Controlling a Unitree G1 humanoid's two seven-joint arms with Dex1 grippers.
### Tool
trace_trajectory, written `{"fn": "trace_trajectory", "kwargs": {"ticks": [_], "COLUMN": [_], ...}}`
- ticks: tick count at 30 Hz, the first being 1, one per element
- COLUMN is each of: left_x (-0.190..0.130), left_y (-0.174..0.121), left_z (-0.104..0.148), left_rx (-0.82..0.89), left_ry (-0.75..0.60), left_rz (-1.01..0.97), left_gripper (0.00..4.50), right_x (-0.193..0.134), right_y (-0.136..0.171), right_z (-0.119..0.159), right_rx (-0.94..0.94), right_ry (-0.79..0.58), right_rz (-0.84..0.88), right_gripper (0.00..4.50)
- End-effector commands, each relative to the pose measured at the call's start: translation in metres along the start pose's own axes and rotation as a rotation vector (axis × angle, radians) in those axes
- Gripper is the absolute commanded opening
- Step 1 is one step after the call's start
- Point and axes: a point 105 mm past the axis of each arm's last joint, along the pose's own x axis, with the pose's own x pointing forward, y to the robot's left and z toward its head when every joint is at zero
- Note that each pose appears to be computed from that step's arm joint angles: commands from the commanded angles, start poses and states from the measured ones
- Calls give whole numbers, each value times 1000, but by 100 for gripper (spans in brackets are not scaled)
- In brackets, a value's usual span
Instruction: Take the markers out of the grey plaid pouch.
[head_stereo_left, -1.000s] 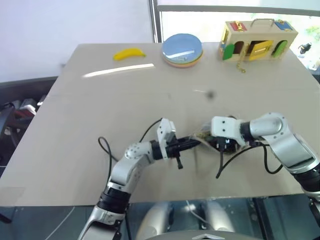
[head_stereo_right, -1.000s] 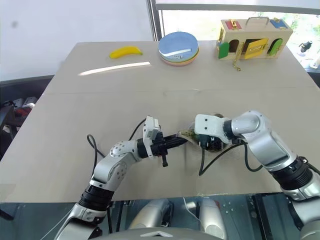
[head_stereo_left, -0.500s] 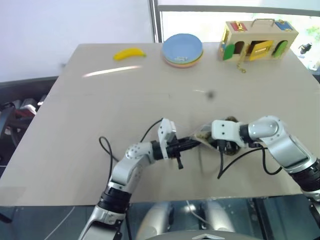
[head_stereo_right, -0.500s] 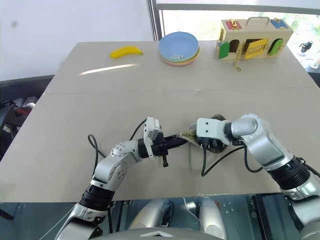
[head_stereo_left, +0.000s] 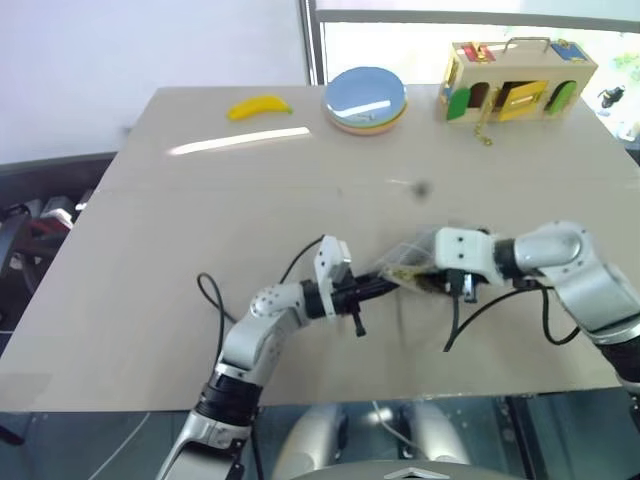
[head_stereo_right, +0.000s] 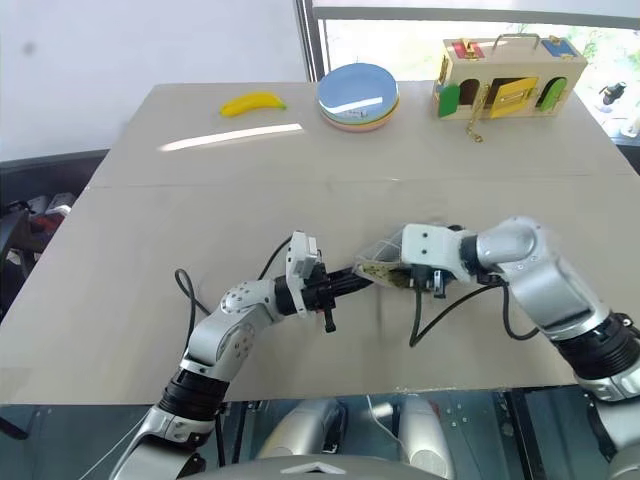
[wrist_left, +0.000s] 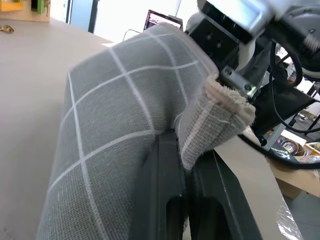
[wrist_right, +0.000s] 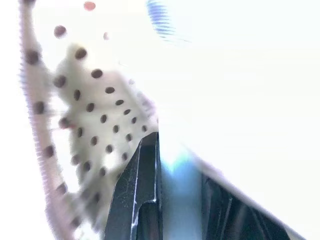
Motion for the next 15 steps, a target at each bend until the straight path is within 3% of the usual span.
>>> {"fn": "trace_trajectory", "kwargs": {"ticks": [1, 5, 10, 15], "left_x": [0, -2, -2, 1], "left_y": [-1, 2, 4, 4], "left_z": [-2, -2, -1, 0], "left_rx": [-1, 3, 5, 6], "left_ry": [12, 12, 13, 12], "left_rz": [-2, 14, 22, 16], "left_gripper": [0, 0, 0, 0], "right_x": [-25, -35, -37, -20], "right_y": [-4, 3, 18, 17], "right_z": [24, 23, 10, -28], "right_rx": [-72, -65, 15, -42], "right_ry": [-89, -111, -34, 208], "right_rz": [-52, -38, 33, 3], "right_gripper": [32, 32, 32, 32]}}
